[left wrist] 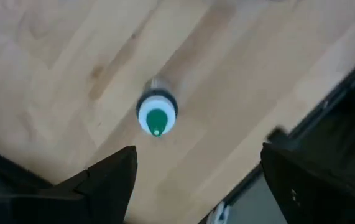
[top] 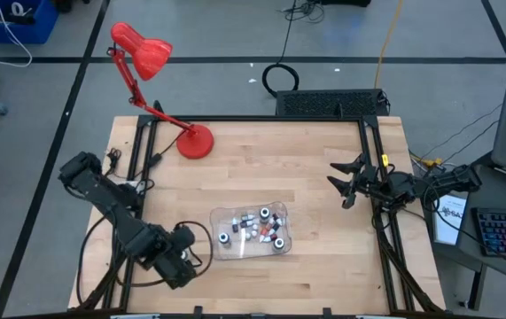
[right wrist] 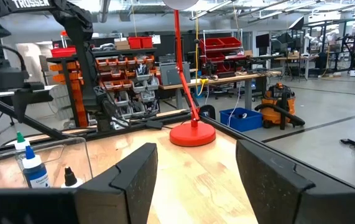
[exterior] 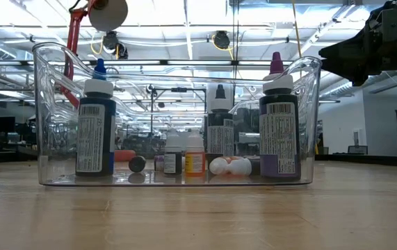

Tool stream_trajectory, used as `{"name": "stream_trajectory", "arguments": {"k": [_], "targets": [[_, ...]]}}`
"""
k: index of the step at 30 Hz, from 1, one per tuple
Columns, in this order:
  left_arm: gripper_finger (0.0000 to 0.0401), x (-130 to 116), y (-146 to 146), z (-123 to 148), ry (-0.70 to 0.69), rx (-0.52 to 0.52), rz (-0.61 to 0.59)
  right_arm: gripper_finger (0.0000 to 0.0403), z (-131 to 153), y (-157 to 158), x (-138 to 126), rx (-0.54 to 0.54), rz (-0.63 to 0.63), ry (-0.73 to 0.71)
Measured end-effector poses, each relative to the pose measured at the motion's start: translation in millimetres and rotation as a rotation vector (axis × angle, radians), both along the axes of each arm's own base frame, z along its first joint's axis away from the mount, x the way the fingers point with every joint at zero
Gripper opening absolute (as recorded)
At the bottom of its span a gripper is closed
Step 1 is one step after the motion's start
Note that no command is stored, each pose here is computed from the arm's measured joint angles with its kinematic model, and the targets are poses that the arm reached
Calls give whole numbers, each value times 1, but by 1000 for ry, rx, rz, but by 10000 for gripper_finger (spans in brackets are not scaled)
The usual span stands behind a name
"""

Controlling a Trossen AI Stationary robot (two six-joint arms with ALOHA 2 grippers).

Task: Pick & Place food coloring
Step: Put the large green food coloring into the bin

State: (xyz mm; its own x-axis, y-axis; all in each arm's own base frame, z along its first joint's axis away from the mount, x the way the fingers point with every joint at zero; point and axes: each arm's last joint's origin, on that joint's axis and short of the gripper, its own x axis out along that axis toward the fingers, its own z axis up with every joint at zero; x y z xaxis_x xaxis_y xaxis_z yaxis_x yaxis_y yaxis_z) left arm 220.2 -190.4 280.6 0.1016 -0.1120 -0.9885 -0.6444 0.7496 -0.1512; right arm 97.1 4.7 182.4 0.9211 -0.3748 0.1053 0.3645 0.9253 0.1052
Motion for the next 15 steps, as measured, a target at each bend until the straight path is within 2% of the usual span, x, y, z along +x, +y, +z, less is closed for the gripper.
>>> {"name": "stream_trajectory", "arguments": {"k": [3,8,11,15], "targets": [[324,-7,-4,0,-37,77,58,207,0,0,0,0,0,0],[308,-10,1,0,-66,180,64,206,0,0,0,0,0,0],[302,-9,2,-3,-75,190,68,208,0,0,0,0,0,0],[303,-13,4,-19,-1,176,90,207,0,0,0,0,0,0]]}}
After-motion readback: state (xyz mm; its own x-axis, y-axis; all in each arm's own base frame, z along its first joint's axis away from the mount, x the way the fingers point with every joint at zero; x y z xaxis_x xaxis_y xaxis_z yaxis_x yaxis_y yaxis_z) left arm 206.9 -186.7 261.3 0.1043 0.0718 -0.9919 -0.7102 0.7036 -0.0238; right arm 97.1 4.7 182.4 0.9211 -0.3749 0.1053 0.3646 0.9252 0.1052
